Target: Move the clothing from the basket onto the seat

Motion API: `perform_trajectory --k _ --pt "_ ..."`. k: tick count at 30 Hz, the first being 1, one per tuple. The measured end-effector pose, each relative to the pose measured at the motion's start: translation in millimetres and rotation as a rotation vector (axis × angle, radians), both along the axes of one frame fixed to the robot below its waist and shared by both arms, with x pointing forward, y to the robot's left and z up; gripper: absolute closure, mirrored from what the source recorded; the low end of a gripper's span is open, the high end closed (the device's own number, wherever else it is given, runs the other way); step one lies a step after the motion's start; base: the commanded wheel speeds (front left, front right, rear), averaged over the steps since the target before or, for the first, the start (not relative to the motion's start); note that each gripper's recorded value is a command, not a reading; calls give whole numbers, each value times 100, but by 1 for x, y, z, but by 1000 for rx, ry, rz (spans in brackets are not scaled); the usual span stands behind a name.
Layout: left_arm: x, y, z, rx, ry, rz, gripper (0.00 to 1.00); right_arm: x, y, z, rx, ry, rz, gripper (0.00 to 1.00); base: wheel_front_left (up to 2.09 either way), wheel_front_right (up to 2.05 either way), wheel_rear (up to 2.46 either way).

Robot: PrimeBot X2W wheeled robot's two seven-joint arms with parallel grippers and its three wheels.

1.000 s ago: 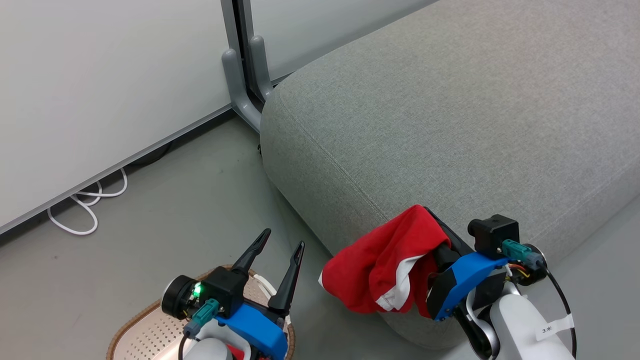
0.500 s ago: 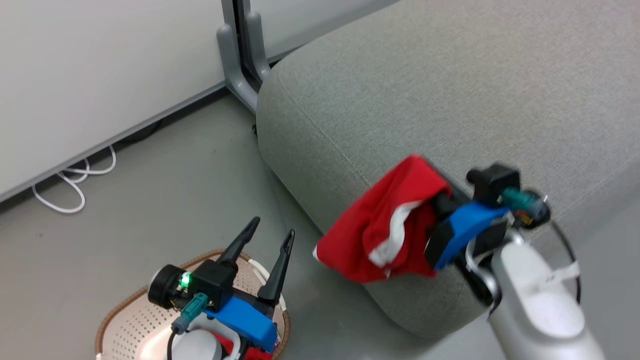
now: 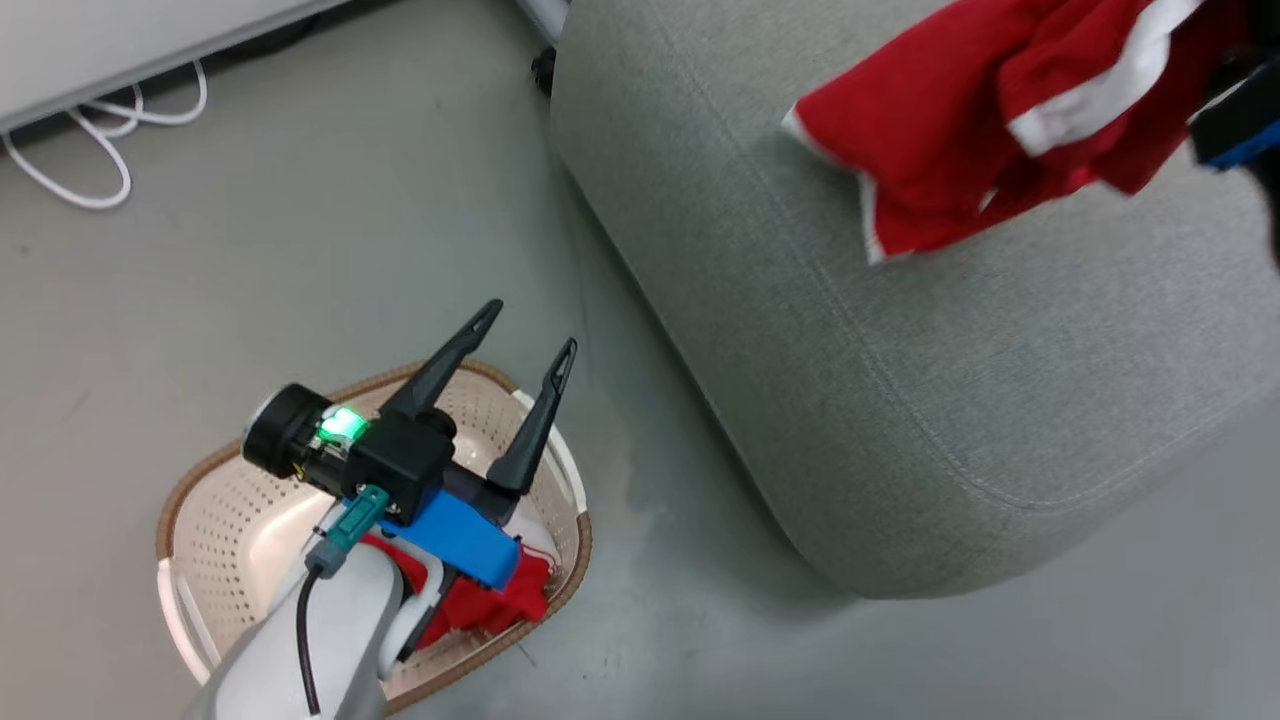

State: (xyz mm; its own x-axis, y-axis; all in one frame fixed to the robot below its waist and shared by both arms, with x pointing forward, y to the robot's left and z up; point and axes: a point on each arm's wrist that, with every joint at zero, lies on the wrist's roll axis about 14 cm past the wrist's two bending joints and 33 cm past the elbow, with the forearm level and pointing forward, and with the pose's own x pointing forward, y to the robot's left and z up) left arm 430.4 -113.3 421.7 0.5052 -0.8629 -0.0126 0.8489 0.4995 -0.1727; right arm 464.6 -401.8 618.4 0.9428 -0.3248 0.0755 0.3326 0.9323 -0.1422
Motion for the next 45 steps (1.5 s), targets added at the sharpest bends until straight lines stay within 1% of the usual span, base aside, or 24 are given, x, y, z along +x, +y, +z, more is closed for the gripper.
perform_trajectory --k 4,9,11,17,22,24,28,34,35,36,37,38,45 --pt "20 10 -21 12 8 17 0 24 -27 9 -27 -30 -53 100 0 0 0" --pt "43 29 -46 32 11 47 0 48 -51 -12 -29 -14 -109 100 0 0 0" --pt "48 37 -58 44 19 57 0 55 -59 -31 -19 10 -134 100 0 0 0" --pt "55 52 -82 62 47 78 0 58 -74 -112 55 120 -214 100 0 0 0" --pt "60 64 -100 82 65 98 0 52 -72 -176 119 208 -253 100 0 0 0" --pt "60 67 -105 94 73 103 0 48 -71 -193 135 235 -265 100 0 0 0" --pt "59 67 -106 103 71 94 0 39 -74 -201 136 251 -283 100 0 0 0" --pt "59 62 -97 84 64 94 0 34 -75 -199 131 262 -287 100 0 0 0" --pt "58 61 -97 84 64 90 0 33 -74 -199 131 266 -286 92 0 0 0" --pt "57 60 -96 83 65 87 0 33 -74 -199 130 265 -286 67 0 0 0" --pt "57 60 -96 83 66 84 0 32 -73 -199 128 270 -282 27 0 0 0" --pt "57 59 -95 83 65 83 0 32 -73 -198 125 274 -280 0 0 0 0" --pt "55 58 -93 82 63 78 0 32 -75 -196 118 279 -277 0 0 0 0"
